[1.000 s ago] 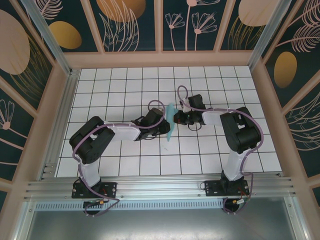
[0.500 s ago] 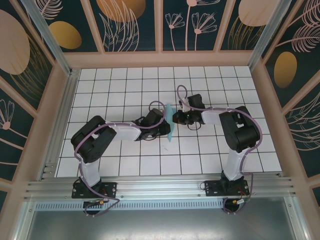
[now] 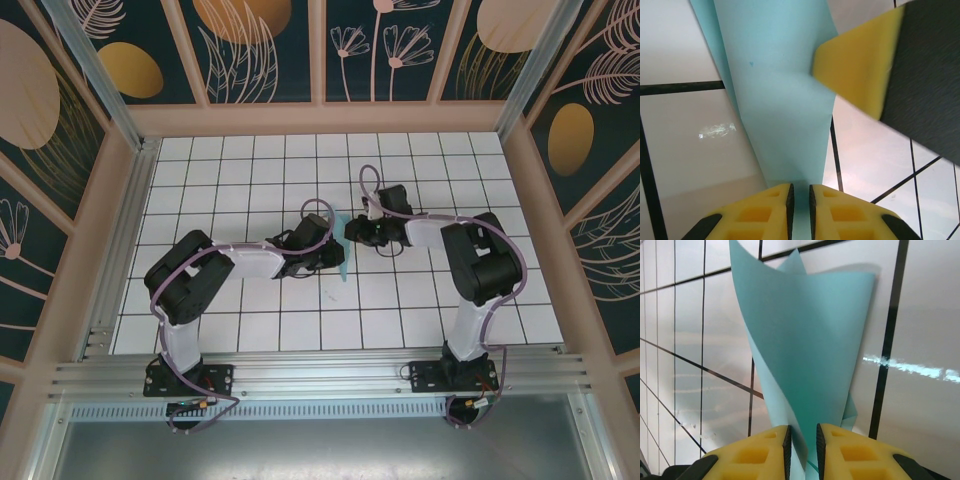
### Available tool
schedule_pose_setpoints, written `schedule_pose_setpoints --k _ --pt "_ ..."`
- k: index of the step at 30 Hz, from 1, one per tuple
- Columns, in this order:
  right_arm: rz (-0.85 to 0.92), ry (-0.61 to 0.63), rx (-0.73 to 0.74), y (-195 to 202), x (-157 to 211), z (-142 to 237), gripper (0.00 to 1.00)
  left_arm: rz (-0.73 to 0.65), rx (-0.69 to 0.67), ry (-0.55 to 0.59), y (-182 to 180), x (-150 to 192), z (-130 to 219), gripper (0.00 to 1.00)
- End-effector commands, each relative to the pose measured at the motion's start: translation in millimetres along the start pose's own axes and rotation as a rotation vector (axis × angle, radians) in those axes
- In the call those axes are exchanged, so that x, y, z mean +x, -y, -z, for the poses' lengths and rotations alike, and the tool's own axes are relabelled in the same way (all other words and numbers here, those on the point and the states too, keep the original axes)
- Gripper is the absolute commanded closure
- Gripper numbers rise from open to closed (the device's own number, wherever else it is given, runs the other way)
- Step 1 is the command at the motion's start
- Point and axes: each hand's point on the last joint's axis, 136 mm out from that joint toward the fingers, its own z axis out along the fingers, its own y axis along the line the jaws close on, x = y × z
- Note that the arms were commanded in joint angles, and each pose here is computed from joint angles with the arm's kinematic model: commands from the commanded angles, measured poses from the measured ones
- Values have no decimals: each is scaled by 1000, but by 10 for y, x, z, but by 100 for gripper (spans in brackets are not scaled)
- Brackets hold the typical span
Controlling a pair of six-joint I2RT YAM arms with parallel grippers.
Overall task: Fold a paper plane with a square sheet of paper (pick it up from the middle)
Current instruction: Fold the wing for the fifth time at the center of the table.
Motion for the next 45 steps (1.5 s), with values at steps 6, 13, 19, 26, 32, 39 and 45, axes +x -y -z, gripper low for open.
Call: schedule_pose_setpoints --k 6,13,19,26,32,39,45 --pt "-21 21 -19 -32 -5 75 75 0 -24 -11 -40 -22 -55 80" --pt "-23 62 -42 -106 -31 215 62 2 -36 -16 -50 -25 -67 79" --pt "-81 105 -20 -27 30 372 66 0 -39 -18 -45 -28 -69 79" --pt "-101 29 18 28 246 281 84 3 -40 -18 -45 -33 -67 79" --pt "-111 -42 7 45 301 106 88 2 -41 -18 -45 -31 -71 79" --pt "-115 -85 -10 73 365 -19 89 3 -37 -17 -30 -41 -66 79" --pt "-132 -113 24 152 435 -51 89 17 -17 -10 24 -68 -62 79"
